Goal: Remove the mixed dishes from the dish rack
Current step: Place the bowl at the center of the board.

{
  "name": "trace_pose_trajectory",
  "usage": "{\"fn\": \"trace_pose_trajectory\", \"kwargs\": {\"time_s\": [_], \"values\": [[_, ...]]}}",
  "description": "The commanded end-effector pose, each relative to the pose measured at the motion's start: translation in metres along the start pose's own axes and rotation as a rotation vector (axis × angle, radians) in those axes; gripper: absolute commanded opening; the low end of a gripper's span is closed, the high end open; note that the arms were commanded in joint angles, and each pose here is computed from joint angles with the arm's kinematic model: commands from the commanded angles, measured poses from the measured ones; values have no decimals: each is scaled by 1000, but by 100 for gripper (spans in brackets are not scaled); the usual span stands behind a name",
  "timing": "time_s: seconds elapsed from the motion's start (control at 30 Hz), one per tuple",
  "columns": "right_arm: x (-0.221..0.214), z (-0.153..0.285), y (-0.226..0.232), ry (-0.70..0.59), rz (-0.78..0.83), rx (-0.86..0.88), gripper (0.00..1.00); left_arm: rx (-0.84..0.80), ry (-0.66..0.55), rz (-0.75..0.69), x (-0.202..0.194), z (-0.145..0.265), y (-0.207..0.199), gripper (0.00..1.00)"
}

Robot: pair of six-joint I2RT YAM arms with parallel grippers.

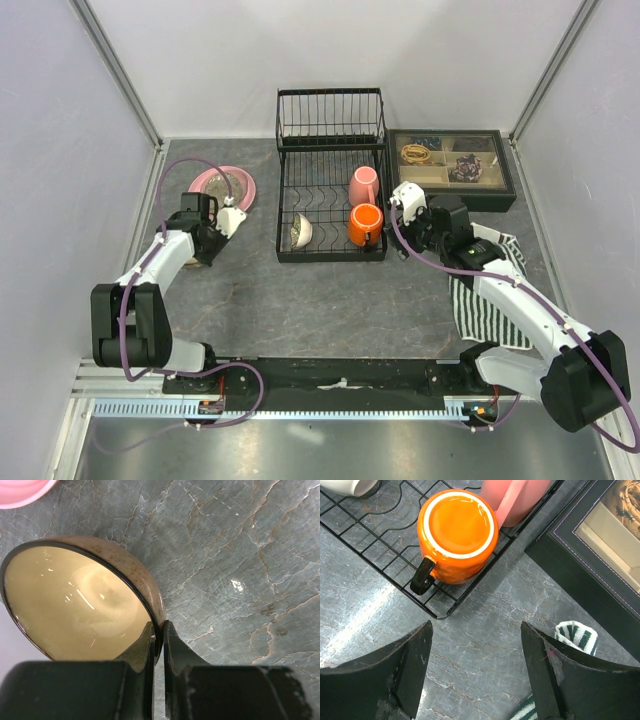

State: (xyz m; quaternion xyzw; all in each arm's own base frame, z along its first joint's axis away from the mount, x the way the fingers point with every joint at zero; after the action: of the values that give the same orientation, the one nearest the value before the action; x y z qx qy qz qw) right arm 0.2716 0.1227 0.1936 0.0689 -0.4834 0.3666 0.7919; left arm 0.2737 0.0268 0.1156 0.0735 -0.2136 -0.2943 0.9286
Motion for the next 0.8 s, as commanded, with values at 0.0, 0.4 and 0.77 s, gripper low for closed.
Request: {"fn": "trace_pose_trajectory", "kwargs": {"time_s": [0.0,0.4,0.77], "values": [[9,-2,-3,-43,2,5,79,76,-110,-53,29,17,23,2],[11,-1,-2,-43,2,10,79,-1,-139,-99,41,22,9,2],[9,1,-2,-47,7,3,79,-21,-99,-125,36,17,-7,1]]}}
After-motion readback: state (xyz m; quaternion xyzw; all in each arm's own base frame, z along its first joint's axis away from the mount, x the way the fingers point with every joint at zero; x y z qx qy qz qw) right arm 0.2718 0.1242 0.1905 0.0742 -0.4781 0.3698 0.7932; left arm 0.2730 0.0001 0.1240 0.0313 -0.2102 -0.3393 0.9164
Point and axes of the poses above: each gripper's point midway between its finger pads, its own z axis back along the fingers, its own y axis along the line the jaws close on, x = y × z, the point moved 6 cm from there along z, back along the fingers, and after that the axes turned 5 degrees about z, right-handed, at the moved point
